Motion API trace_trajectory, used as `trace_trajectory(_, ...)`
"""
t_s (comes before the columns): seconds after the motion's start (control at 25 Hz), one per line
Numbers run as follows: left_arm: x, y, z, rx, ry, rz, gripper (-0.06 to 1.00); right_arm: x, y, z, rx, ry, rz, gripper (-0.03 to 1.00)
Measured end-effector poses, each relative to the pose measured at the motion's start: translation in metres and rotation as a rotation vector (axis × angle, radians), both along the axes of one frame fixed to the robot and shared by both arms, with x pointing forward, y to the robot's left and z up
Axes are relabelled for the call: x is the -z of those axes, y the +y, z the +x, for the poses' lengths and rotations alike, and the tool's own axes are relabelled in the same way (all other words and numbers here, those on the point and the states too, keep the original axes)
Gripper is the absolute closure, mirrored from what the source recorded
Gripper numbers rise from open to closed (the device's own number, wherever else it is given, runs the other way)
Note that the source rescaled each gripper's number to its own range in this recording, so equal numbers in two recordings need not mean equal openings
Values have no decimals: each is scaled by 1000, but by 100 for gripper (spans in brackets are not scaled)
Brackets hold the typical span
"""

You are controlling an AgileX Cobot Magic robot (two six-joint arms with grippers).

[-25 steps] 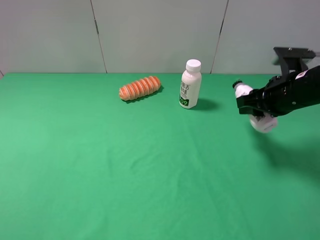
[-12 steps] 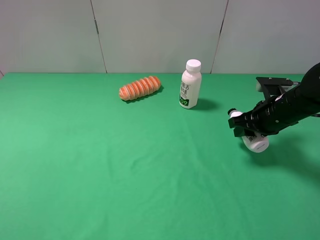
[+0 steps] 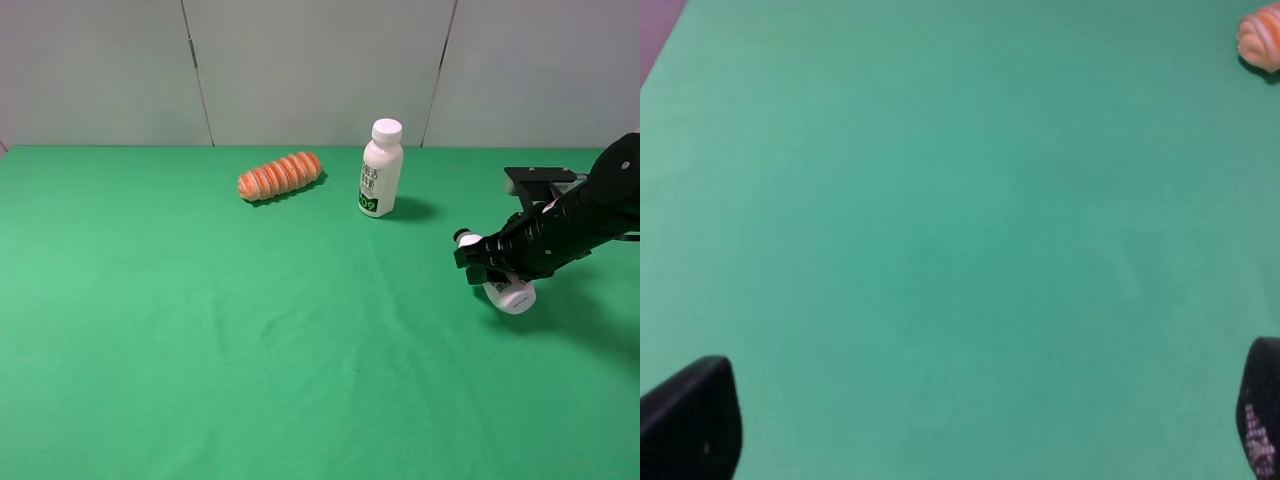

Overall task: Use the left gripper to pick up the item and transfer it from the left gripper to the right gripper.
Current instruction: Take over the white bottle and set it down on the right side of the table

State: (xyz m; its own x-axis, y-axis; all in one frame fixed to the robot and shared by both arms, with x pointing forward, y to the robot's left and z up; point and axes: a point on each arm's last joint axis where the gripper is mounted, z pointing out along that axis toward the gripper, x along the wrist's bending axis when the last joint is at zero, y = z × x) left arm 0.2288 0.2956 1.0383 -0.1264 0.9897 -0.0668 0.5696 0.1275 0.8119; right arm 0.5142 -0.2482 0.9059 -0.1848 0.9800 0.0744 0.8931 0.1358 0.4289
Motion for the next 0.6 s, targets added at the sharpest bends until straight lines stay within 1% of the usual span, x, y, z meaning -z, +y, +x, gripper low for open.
trace_trajectory(0.32, 0, 0, 0, 0, -1, 0, -5, 0, 0, 0, 0, 0, 0, 97)
trace_trajectory(0.36, 0, 0, 0, 0, -1, 0, -5, 0, 0, 0, 0, 0, 0, 94)
trace_trajectory(0.4, 0, 0, 0, 0, -1, 0, -5, 0, 0, 0, 0, 0, 0, 78)
trace_trajectory(0.44, 0, 0, 0, 0, -2, 0, -5, 0, 0, 0, 0, -2, 0, 47)
trace_trajectory(0.48, 0, 0, 0, 0, -2, 0, -5, 0, 0, 0, 1, -3, 0, 27)
trace_trajectory(0.52, 0, 0, 0, 0, -2, 0, -5, 0, 0, 0, 1, -3, 0, 15)
trace_trajectory(0.6, 0, 0, 0, 0, -2, 0, -5, 0, 0, 0, -2, -3, -2, 4)
